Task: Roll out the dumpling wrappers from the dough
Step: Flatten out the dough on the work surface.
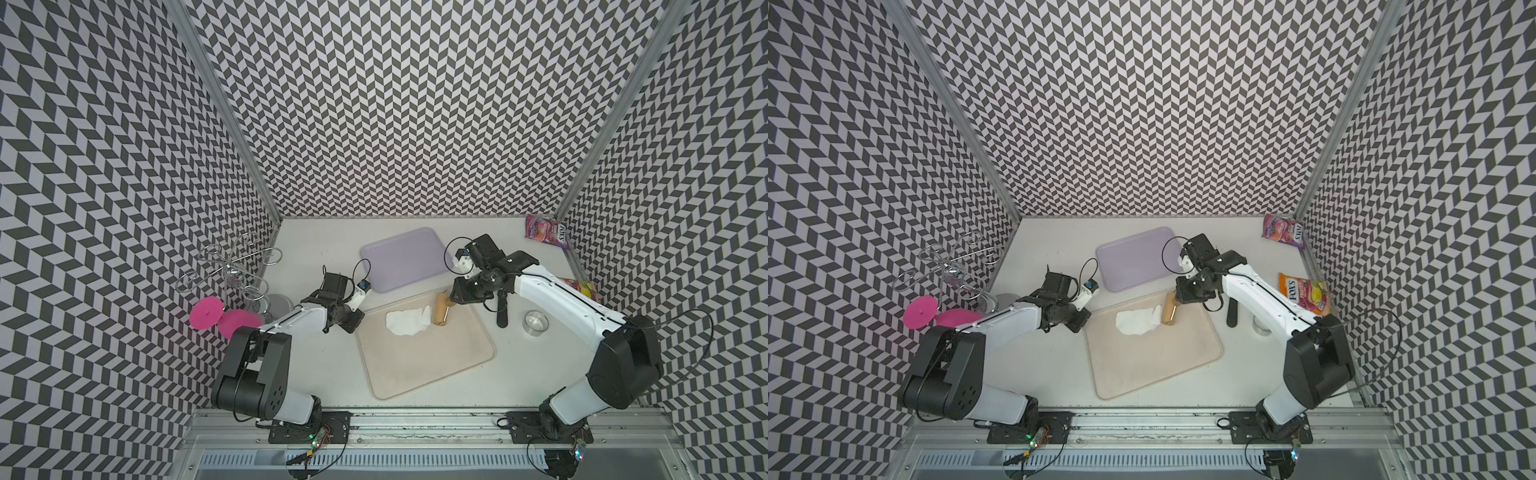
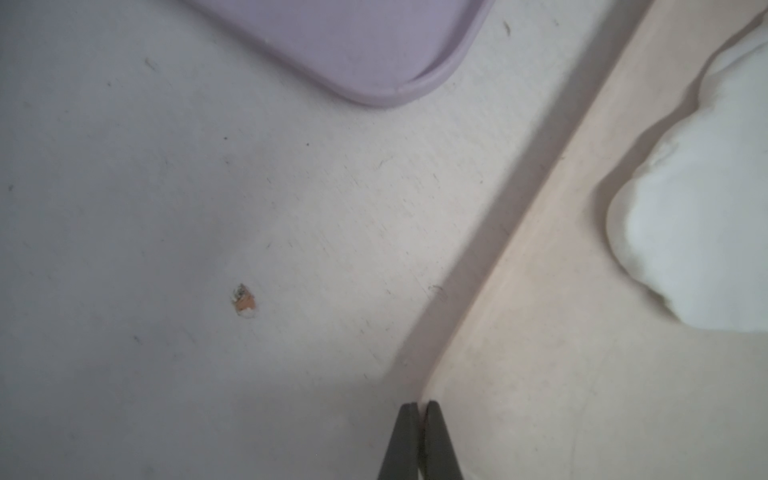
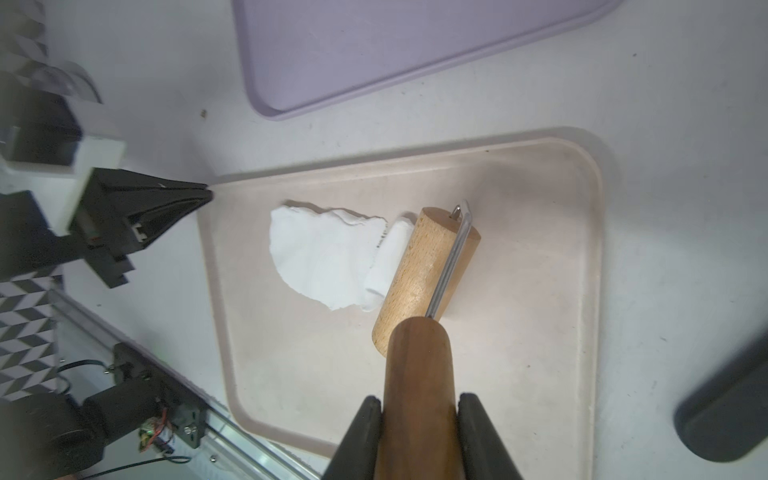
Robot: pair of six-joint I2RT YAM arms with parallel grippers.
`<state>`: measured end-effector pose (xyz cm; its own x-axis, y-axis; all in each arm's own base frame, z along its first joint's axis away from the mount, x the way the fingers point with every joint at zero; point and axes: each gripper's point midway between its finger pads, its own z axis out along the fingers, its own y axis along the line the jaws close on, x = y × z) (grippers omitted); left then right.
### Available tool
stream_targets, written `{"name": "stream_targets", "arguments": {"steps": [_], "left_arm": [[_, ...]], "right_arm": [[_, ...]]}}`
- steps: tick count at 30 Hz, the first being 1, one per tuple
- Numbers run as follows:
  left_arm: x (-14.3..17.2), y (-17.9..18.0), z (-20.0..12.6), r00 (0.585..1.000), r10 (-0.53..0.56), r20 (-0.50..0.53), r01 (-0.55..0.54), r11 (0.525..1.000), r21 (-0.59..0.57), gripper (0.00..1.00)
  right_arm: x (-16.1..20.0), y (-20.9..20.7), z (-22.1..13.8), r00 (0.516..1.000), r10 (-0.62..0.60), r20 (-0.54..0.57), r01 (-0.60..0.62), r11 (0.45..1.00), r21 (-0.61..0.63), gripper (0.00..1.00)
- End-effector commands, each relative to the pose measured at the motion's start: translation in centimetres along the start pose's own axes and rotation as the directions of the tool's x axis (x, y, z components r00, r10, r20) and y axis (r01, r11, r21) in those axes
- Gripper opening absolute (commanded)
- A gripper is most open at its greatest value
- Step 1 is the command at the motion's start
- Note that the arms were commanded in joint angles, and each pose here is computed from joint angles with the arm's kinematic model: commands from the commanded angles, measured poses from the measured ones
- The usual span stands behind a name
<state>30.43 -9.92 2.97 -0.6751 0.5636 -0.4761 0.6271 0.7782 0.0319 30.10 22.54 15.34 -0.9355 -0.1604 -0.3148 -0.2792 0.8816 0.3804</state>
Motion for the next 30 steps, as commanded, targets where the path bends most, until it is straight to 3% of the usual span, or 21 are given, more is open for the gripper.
{"name": "stream_targets", "arguments": {"steps": [1,7,14,23,30], "left_arm": [[0.6,-0.4,-0.3,1.000,0.016,-0.011,-0.016,1.000,0.011,0.00],[0.6,-0.5,-0.3,1.000,0.017,-0.009,-0.017,1.000,0.012,0.00],[0.7,-0.5,-0.2,1.000,0.017,-0.010,-0.017,1.000,0.011,0.00],[0.7,-0.4,-0.3,1.000,0.017,-0.011,-0.017,1.000,0.008,0.00],[0.7,-0.3,-0.3,1.000,0.016,-0.010,-0.016,1.000,0.004,0.00]], "right_arm": [[-3.5,3.1,-1.3,0.988,-0.006,0.153,0.027,0.990,-0.138,0.00],[-4.7,3.2,-0.2,0.981,0.033,0.192,-0.002,0.987,-0.161,0.00],[-3.3,1.0,2.4,0.980,0.066,0.187,-0.052,0.996,-0.078,0.00],[0.0,-2.9,4.4,0.985,0.045,0.164,-0.072,0.984,0.164,0.00],[2.5,-5.7,3.7,0.989,0.060,0.134,-0.097,0.951,0.295,0.00]]}}
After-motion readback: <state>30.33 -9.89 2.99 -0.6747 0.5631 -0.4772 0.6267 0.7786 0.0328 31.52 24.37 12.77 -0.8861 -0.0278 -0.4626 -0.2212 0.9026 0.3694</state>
